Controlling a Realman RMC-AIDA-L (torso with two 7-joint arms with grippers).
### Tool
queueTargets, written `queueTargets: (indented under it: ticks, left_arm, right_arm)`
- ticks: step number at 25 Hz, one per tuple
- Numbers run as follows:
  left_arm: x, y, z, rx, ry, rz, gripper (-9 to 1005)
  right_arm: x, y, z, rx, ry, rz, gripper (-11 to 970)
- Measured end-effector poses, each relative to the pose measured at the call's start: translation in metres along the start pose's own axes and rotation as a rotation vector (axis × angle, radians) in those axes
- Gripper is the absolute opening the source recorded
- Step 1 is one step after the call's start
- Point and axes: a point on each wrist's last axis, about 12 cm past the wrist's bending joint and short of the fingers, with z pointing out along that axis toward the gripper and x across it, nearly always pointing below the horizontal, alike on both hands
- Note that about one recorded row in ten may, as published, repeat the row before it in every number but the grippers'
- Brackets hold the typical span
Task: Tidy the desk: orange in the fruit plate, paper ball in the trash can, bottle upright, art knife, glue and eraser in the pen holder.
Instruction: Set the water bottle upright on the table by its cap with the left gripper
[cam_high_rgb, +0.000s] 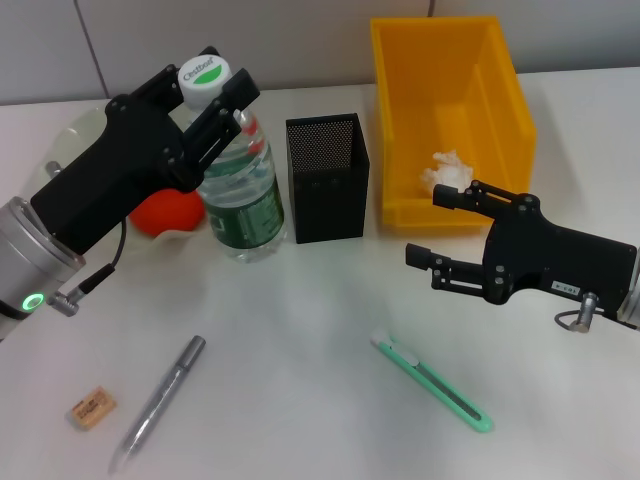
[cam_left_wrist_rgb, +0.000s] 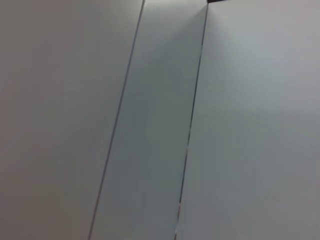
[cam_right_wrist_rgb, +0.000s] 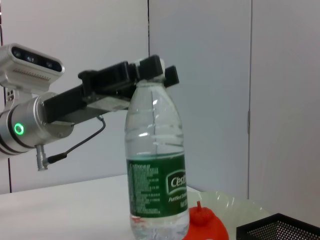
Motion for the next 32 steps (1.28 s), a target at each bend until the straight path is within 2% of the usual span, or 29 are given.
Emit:
queueTargets:
  ticks: [7,32]
  left_arm:
    - [0.006,0.006,-0.011,-0.060,0.022,0.015,471]
    - [0.026,0.005,-0.032,-0.145,0.087,0.054,484]
  right_arm:
    - [0.000,-0.001,0.000,0.003,0.002,-0.001,785]
    - [-0.003,-0.004,0.004,-0.002,0.011,-0.007,785]
